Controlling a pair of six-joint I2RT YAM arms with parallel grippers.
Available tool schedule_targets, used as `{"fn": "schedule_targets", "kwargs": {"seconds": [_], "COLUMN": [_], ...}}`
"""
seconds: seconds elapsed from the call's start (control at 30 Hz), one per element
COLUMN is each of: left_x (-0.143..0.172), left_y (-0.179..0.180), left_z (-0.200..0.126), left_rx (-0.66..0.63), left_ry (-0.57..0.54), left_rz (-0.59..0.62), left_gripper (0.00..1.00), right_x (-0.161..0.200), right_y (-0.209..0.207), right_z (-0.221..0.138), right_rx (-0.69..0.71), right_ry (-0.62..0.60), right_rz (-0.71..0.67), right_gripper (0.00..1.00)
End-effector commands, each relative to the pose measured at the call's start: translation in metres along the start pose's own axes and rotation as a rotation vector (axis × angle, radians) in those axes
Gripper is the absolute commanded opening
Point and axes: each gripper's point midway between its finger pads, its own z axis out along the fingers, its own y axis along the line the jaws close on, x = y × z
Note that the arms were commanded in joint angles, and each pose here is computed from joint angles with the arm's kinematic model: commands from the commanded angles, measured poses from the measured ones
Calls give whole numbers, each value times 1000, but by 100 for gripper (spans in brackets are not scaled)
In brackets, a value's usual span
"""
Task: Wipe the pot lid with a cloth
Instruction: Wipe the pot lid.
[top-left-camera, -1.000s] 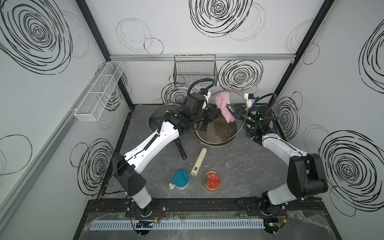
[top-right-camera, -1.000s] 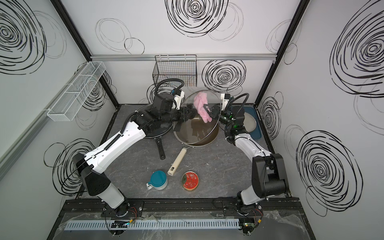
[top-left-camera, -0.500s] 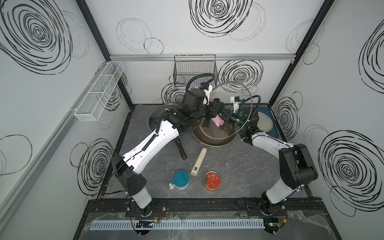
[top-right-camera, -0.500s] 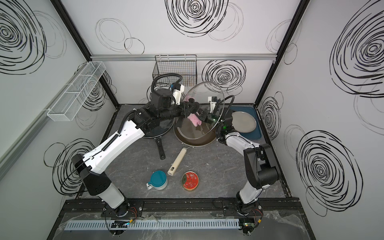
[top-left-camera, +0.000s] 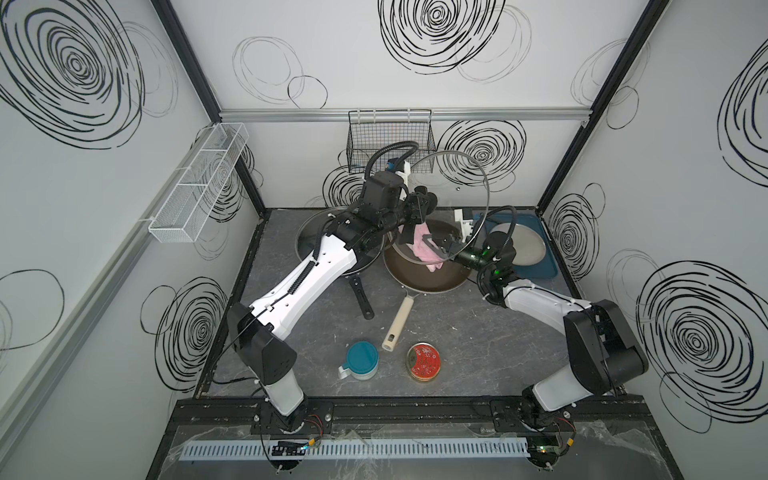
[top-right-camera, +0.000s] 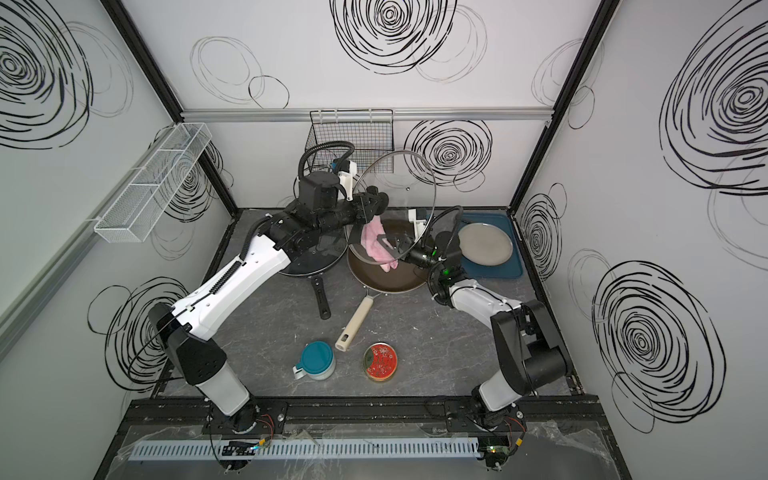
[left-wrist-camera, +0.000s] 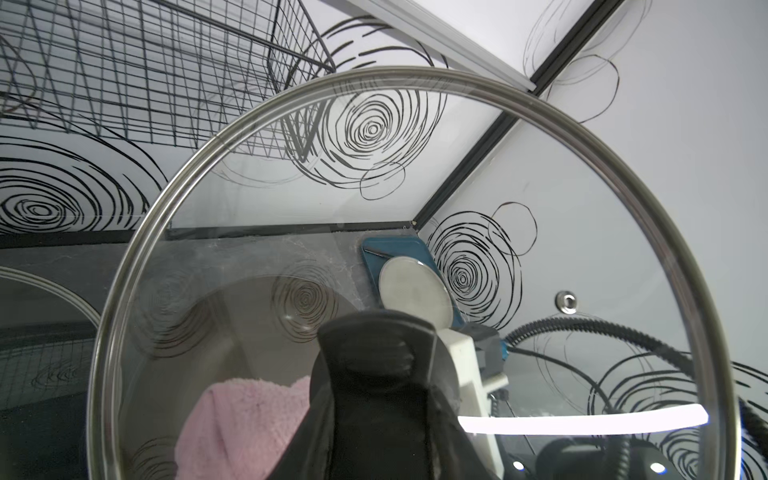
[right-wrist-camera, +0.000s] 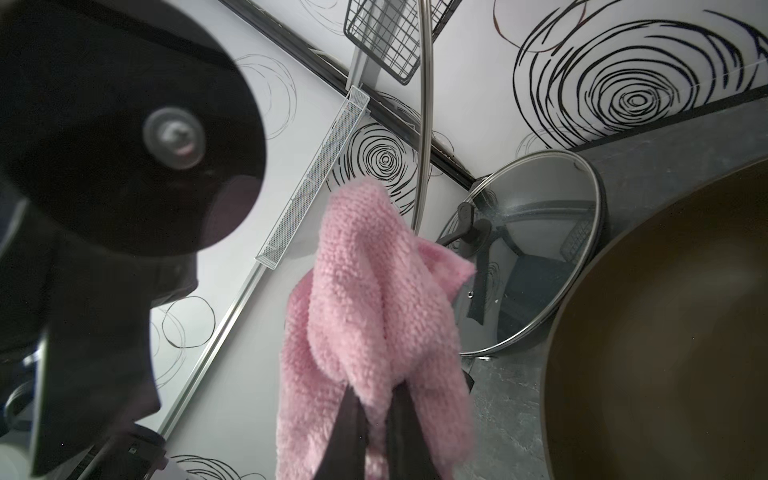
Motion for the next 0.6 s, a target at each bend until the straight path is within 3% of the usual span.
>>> {"fn": "schedule_targets", "kwargs": {"seconds": [0.0, 0.3, 0.57], "left_x": [-97, -102, -86], "left_y": [-44, -27, -33], "left_z": [-45, -49, -53], "left_rx": [158, 122, 154], "left_ry": [-336, -359, -301], "left_rz": [-19, -30, -16], "left_gripper": [0, 0, 0], "right_x": [-6, -3, -37], "right_y": [31, 48, 50], "right_z": [-9, -34, -61], "right_rx": [-58, -24, 35], "right_ry": [-39, -60, -133], "right_rz": [-47, -48, -98], "right_gripper": [0, 0, 0]}}
